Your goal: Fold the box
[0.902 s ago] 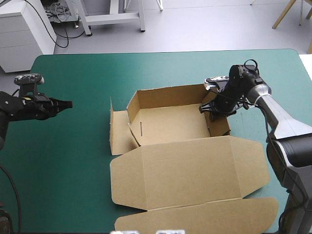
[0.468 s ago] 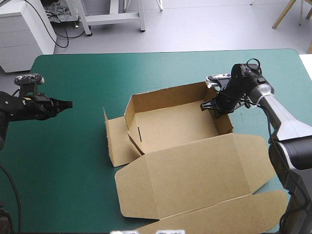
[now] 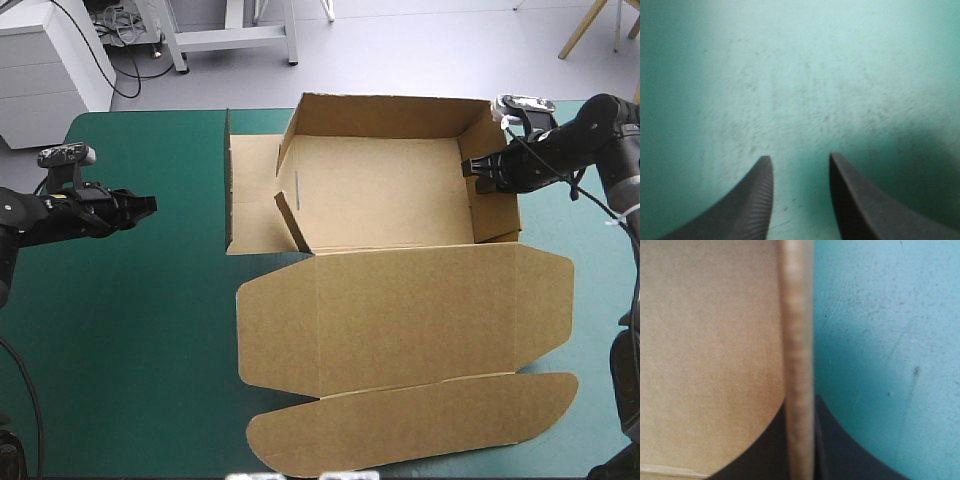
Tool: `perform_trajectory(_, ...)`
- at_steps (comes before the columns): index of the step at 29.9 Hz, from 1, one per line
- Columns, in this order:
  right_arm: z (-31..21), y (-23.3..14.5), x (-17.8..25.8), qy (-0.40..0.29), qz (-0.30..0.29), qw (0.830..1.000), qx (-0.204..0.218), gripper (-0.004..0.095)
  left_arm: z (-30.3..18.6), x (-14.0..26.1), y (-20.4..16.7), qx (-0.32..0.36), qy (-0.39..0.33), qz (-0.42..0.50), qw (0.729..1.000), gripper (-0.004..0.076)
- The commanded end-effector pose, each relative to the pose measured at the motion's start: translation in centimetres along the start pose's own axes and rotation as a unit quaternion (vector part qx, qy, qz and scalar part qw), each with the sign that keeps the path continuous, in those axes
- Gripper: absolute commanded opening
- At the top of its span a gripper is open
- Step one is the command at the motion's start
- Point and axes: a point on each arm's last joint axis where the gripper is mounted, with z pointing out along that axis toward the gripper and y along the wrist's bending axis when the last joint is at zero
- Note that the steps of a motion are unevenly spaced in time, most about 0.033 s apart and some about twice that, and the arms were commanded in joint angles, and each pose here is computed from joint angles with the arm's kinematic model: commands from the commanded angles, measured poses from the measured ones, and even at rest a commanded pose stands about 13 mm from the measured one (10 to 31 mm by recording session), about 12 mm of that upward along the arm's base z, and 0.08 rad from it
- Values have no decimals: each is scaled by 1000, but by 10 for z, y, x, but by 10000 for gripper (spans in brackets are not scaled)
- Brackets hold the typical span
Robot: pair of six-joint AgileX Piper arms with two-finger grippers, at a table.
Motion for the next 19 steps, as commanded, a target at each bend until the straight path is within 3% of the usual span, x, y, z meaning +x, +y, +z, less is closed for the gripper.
perform_trajectory(1,-37,20,-3,-64,-7,997,-35,-19,-17,-17,-21,77,-80,-24,994,438)
perform_trajectory(6,-38,34,-6,-77,-5,993,-92,-19,-19,-17,-36,159,-68,-67,983,455)
perform_trajectory(14,-18,62,-14,-104,-34,992,-62,-18,-23,-8,-62,263,-18,-50,963,454)
perform_trajectory(19,11,71,-21,-105,-17,993,-47,-17,-23,-5,-69,281,-5,-46,959,454)
